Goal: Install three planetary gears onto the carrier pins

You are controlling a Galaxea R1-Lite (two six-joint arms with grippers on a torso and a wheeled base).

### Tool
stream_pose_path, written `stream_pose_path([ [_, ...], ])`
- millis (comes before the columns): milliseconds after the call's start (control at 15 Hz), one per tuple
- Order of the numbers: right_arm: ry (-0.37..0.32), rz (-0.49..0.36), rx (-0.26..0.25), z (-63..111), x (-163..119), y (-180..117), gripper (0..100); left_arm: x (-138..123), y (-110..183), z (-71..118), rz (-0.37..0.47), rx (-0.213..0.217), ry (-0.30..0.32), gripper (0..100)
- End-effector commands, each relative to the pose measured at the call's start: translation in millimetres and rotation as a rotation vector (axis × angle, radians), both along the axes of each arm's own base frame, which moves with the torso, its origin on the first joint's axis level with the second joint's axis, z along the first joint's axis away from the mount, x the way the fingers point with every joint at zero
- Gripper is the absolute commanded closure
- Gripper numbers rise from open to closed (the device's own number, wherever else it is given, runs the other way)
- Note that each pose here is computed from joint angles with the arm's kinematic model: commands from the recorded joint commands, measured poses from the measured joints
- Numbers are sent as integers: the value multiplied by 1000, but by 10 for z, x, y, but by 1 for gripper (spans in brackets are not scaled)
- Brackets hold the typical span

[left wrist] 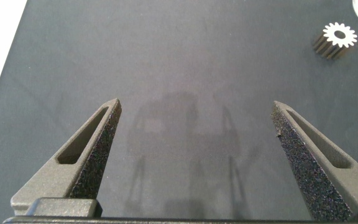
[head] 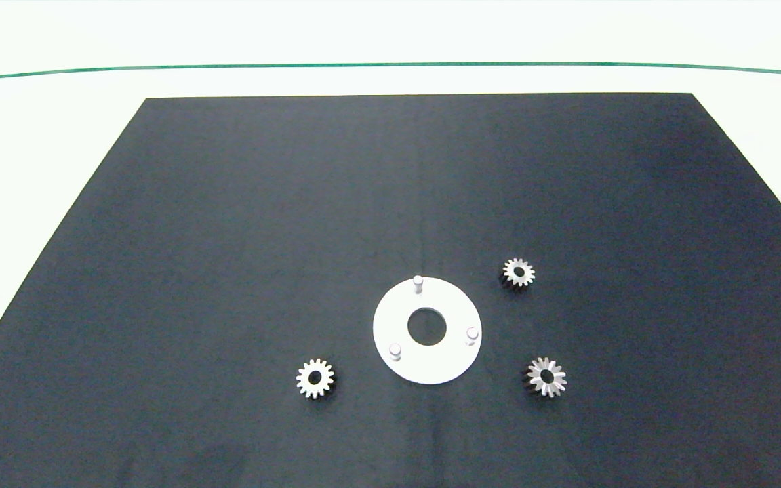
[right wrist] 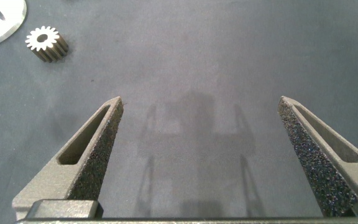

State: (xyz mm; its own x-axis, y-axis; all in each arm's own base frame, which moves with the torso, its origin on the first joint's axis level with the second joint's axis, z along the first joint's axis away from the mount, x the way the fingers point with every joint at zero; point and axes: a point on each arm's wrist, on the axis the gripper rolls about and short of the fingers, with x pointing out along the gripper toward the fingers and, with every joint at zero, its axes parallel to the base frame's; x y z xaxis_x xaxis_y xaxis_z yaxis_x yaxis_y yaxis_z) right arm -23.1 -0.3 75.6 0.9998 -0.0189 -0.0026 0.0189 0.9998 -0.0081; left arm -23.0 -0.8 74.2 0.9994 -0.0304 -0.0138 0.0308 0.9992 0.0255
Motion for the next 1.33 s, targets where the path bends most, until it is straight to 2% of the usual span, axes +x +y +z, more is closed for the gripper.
stream_pose_path([
  [67,7,2,-4,-3,0,0,0,0,-1,1,-8,6,3,0],
  [600,7,2,-4,-3,0,0,0,0,-1,1,-8,6,3,0],
  [667,8,1,-7,-2,-1,0,0,14,0,14,-5,6,21,0],
  [733,5,-3,-7,7,-4,-1,0,8,-1,58,-5,18,12,0],
  [800,21,-1,-7,24,-6,-1,0,3,-2,200,-10,32,26,0],
  [867,47,10,-10,117,-20,-2,0,3,-2,440,-9,32,60,0],
  [1067,126,86,-25,620,34,-17,0,172,-1,1406,-8,33,134,0],
  [1133,152,111,-53,781,119,-12,0,323,0,1688,-6,51,189,0],
  [1267,193,172,-120,1105,328,18,0,690,6,2125,-18,168,317,0],
  [1333,227,207,-133,1217,465,45,0,864,16,2246,-6,212,366,0],
])
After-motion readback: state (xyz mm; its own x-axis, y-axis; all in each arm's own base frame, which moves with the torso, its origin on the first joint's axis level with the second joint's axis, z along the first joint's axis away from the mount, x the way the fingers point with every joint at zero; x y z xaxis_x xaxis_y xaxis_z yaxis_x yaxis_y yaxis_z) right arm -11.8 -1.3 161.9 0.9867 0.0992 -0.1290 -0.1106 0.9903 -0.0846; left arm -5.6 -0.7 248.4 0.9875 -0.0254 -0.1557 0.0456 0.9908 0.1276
